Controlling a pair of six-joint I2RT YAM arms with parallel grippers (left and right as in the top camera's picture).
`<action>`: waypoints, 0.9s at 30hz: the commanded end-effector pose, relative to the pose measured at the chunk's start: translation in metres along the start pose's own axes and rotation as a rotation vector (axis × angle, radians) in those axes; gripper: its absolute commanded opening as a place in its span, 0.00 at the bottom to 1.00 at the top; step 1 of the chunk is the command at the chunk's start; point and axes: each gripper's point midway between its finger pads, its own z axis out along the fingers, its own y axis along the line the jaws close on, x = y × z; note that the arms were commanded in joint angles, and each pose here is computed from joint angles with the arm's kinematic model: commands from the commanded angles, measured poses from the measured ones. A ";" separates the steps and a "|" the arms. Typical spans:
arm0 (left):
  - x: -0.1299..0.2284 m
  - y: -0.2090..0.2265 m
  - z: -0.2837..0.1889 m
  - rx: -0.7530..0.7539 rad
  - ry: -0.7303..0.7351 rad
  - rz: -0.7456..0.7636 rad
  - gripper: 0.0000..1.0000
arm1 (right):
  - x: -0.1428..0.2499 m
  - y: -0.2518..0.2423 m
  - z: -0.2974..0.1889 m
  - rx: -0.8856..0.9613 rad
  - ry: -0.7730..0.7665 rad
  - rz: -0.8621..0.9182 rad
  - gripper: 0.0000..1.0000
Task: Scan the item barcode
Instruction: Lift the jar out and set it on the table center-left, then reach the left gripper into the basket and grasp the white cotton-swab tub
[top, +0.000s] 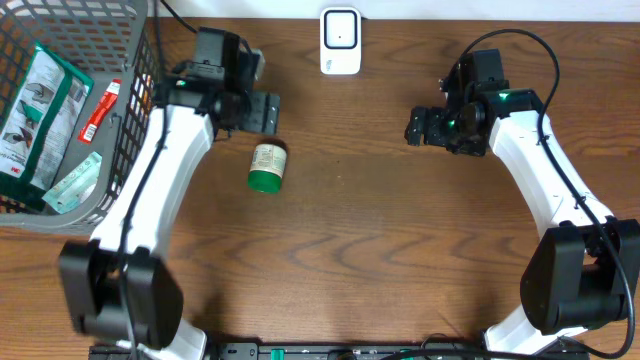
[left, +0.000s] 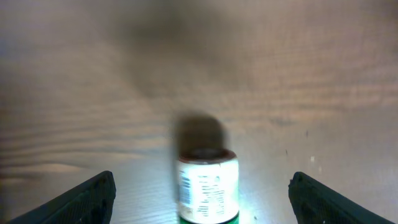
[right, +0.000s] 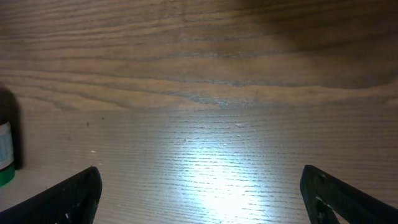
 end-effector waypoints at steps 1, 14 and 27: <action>-0.039 0.021 -0.061 -0.155 -0.188 0.000 0.89 | -0.005 0.001 -0.002 0.000 -0.012 -0.008 0.99; -0.078 0.161 -0.270 -0.588 -0.742 -0.271 0.89 | -0.005 0.000 -0.002 0.000 -0.011 -0.008 0.99; 0.039 0.293 -0.229 -0.772 -0.377 -0.681 0.93 | -0.005 0.000 -0.002 0.000 -0.011 -0.008 0.99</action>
